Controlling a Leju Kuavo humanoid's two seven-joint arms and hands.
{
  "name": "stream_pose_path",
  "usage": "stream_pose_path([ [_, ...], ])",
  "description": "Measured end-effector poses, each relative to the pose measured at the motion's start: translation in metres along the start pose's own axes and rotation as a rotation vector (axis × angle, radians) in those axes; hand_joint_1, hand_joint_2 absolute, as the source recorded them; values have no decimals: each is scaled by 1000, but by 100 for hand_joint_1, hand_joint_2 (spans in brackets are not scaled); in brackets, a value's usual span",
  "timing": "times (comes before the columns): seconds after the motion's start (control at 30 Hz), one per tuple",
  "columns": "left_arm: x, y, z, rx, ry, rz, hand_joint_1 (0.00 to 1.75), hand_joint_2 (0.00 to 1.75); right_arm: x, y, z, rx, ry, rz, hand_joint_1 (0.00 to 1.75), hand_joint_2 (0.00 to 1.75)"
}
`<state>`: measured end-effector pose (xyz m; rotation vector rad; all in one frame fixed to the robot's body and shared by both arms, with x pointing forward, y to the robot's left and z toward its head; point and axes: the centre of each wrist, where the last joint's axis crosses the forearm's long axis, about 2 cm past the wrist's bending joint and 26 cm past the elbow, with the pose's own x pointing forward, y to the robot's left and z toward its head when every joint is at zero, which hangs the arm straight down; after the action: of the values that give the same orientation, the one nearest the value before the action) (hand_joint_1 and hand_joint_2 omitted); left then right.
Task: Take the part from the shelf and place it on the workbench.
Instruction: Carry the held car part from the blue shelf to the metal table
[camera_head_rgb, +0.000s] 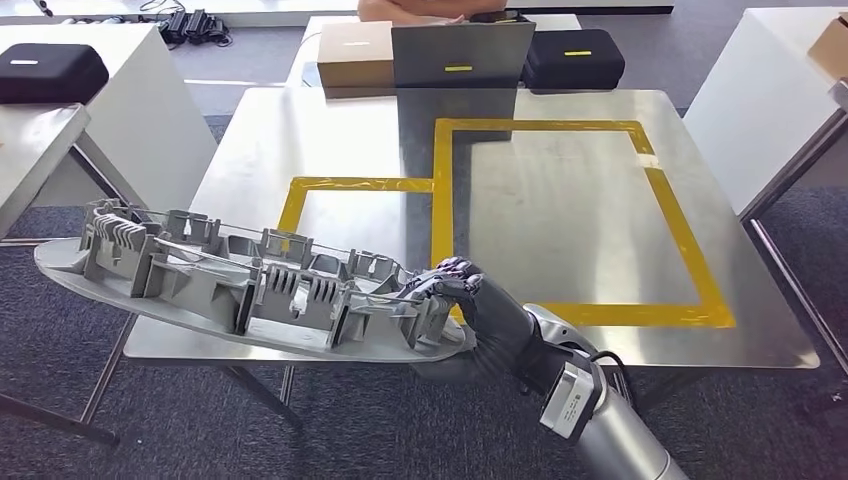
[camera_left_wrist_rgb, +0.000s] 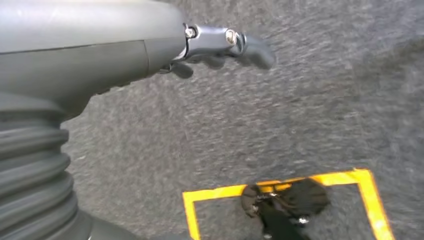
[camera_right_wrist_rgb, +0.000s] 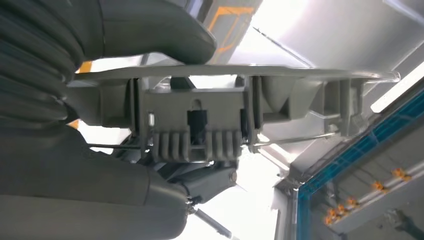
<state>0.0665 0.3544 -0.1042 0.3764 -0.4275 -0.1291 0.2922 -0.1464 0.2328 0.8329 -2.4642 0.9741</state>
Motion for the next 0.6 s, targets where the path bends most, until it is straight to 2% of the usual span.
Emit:
stream_pose_path([
  [0.37, -4, 0, 1, 4, 6, 7, 0, 175, -5, -3, 0, 1, 16, 8, 175, 175],
  [0.6, -8, 1, 2, 11, 10, 10, 0, 175, -7, -4, -1, -24, 26, 64, 175, 175],
])
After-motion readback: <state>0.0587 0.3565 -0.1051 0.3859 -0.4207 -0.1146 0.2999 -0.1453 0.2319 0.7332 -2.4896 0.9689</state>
